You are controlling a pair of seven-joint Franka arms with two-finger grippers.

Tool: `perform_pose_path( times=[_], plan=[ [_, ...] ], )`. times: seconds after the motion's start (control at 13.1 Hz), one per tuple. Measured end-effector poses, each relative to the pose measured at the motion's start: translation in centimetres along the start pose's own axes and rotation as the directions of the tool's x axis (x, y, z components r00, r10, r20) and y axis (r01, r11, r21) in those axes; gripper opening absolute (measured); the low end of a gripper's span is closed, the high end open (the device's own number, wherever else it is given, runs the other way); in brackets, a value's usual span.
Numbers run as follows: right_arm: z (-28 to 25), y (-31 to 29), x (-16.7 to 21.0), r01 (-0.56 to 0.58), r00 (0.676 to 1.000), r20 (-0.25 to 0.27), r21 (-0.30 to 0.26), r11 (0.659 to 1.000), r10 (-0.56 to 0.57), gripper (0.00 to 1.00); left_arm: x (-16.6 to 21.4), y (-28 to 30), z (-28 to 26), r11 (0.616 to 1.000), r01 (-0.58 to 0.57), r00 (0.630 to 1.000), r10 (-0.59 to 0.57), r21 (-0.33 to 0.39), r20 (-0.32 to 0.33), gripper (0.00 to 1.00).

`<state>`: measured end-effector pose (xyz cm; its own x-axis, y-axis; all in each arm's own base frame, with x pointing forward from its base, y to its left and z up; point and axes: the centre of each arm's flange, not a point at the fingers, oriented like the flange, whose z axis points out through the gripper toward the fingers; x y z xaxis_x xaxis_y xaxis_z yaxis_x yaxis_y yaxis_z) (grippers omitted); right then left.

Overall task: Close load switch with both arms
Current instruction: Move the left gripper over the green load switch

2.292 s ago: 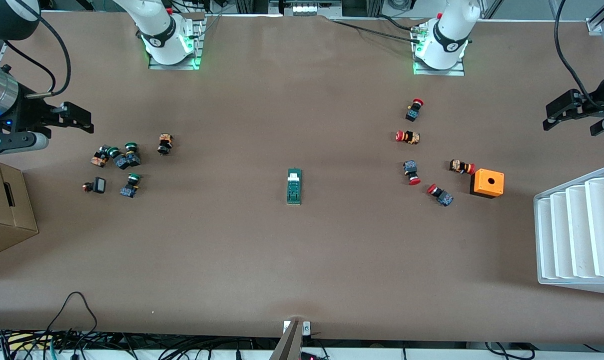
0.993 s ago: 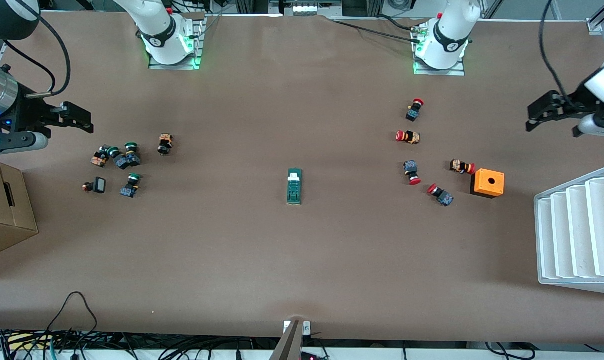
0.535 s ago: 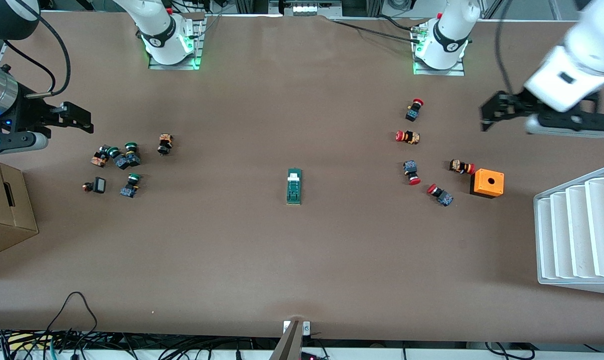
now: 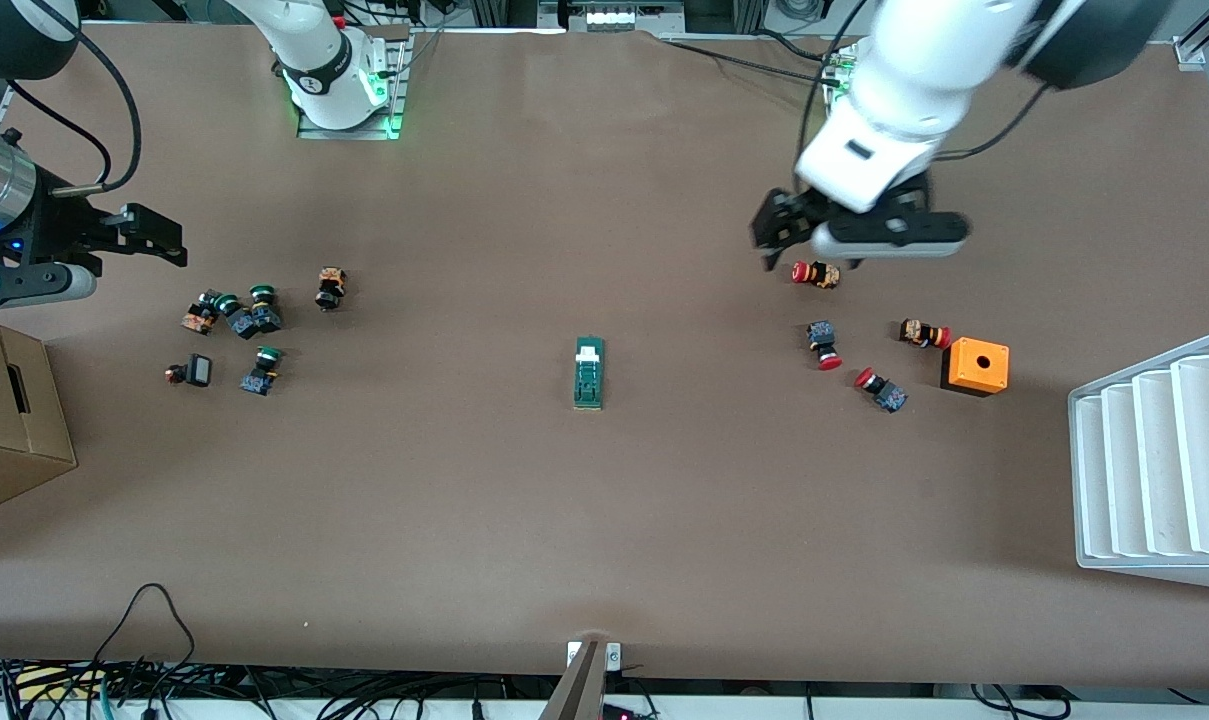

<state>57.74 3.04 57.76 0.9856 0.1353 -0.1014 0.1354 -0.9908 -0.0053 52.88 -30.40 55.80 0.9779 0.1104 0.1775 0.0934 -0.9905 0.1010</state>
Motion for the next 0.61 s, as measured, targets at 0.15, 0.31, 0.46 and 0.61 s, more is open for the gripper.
perform_pose_path(
  times=[0.15,0.31,0.46,0.61],
  plan=[
    [0.0,0.0,0.0,0.000,1.000,0.000,0.000,1.000,0.000,1.00,-2.0,2.8,3.3,1.000,0.007,0.998,-0.006,0.025,-0.060,1.00],
    [0.0,0.0,0.0,0.000,1.000,0.000,0.000,1.000,0.000,1.00,-4.8,6.0,6.3,0.998,0.018,0.993,-0.010,0.065,-0.117,1.00],
    [0.0,0.0,0.0,-0.001,1.000,0.000,0.000,1.000,0.001,1.00,-7.5,9.2,9.0,0.996,0.046,0.981,-0.030,0.080,-0.192,1.00],
    [0.0,0.1,0.0,-0.003,1.000,0.000,0.000,1.000,0.003,1.00,-9.9,11.8,12.4,0.993,0.079,0.960,-0.051,0.091,-0.275,1.00]
  ],
)
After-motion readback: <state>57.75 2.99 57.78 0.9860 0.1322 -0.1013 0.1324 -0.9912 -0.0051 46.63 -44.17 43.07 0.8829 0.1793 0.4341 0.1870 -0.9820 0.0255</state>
